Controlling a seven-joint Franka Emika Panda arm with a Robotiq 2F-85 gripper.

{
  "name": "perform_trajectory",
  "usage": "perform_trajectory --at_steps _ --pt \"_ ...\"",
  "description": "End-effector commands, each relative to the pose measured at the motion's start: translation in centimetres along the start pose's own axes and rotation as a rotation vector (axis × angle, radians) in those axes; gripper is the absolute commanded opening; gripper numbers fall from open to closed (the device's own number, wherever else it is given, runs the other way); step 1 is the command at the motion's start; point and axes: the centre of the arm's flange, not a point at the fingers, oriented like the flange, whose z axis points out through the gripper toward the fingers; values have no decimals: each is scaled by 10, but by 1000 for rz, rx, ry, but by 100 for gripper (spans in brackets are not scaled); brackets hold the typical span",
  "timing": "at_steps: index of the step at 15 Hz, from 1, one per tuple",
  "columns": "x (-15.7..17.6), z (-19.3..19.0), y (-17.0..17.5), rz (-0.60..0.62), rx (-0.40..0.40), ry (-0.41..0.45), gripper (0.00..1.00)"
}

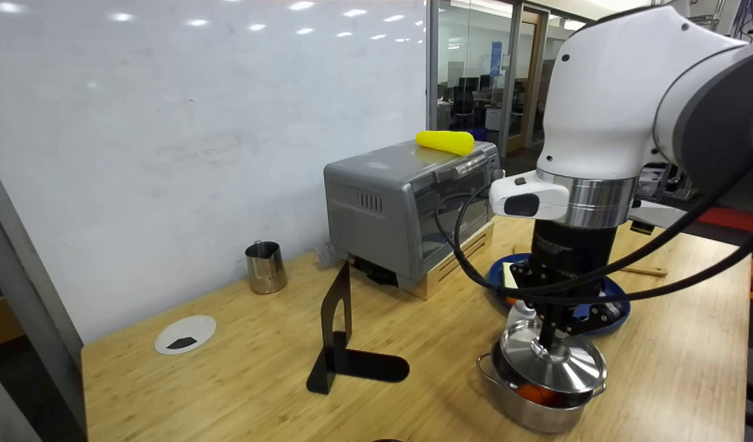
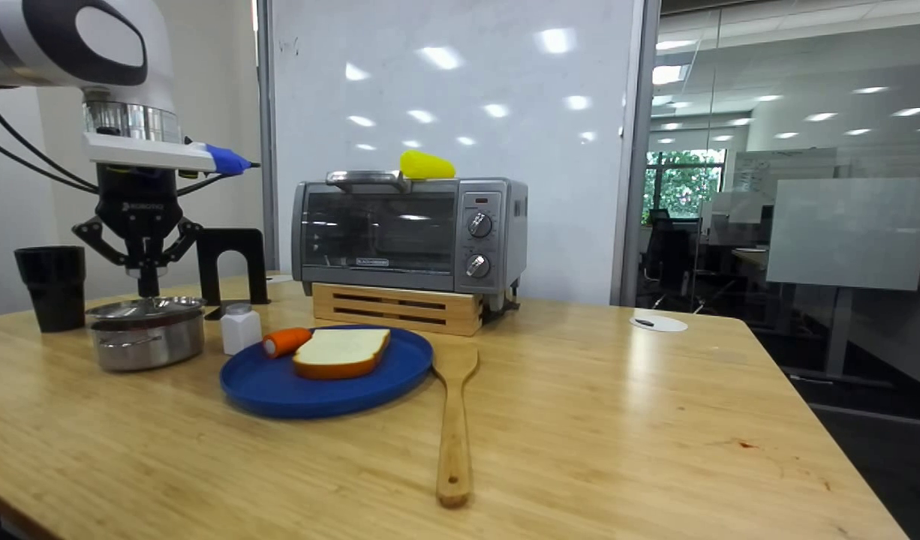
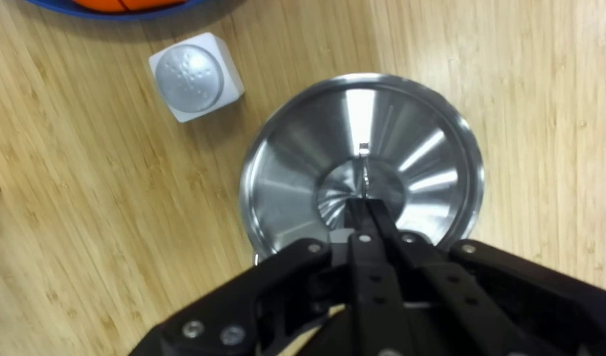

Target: Take the lid off the pot, put it on the table, take half a carrot from the plate, put it in the pot then cover the pot with the lid

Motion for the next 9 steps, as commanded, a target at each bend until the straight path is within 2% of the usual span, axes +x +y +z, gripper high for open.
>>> perform_trajectory --at_steps 1,9 --pt "7 10 5 -28 2 12 1" --pt "22 20 2 -64 11 1 1"
